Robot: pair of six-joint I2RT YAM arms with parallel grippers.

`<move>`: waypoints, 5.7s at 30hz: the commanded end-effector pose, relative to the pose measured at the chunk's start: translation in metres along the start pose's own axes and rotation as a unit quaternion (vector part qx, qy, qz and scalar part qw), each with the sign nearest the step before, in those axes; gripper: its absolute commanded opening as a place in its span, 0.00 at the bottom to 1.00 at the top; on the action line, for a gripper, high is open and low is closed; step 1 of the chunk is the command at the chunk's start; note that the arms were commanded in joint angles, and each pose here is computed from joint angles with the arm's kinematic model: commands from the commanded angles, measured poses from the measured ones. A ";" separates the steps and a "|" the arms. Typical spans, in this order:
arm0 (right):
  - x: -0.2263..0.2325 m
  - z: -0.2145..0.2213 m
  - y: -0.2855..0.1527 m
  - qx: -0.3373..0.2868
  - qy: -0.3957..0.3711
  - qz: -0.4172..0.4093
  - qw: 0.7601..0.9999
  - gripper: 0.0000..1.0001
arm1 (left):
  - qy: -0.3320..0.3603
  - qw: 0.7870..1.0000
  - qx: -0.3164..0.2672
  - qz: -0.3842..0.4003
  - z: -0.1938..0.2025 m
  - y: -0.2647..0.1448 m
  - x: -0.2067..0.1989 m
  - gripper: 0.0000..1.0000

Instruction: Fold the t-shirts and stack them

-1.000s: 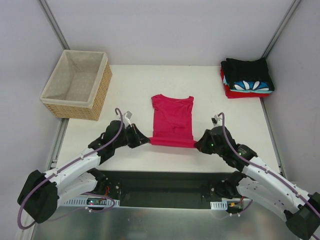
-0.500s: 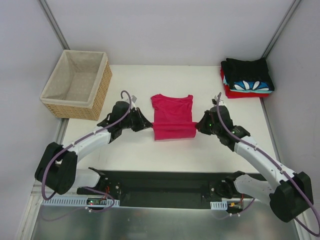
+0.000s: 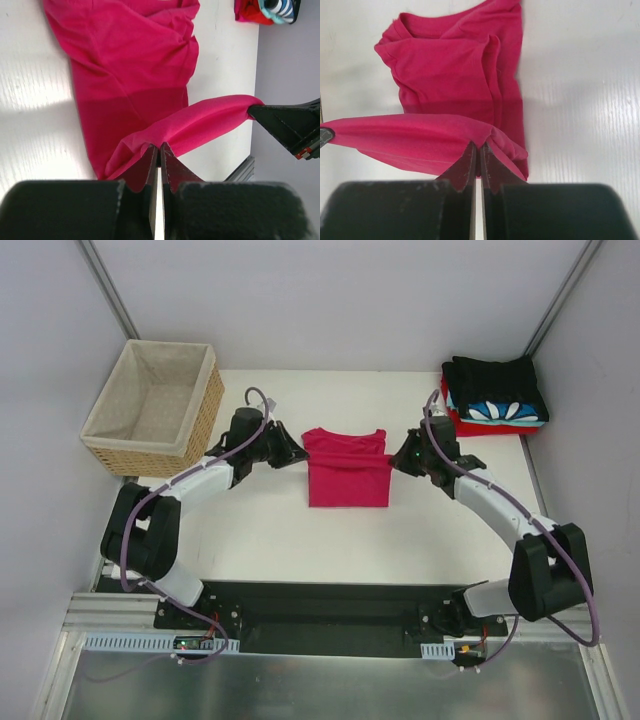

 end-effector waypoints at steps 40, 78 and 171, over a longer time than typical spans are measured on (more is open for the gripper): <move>0.091 -0.112 -0.029 -0.123 -0.031 -0.111 0.986 0.01 | 0.051 0.989 -0.110 0.081 -0.118 -0.030 -0.059 0.00; 0.042 -0.123 0.160 -0.046 0.021 -0.025 0.998 0.01 | -0.015 0.998 -0.053 0.036 -0.151 0.101 0.042 0.00; 0.068 -0.014 0.014 0.018 -0.036 -0.098 0.994 0.97 | -0.046 0.984 0.158 0.070 0.195 0.009 0.015 0.99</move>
Point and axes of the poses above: each gripper's point midway between its finger pads, its own y axis out along the fingers, its own x axis along the line the jaws close on, z = x × y, the point moved 3 cm from there along -y, back along the fingers, and after that the axes turned 11 degrees about y, right-handed, at the moved point
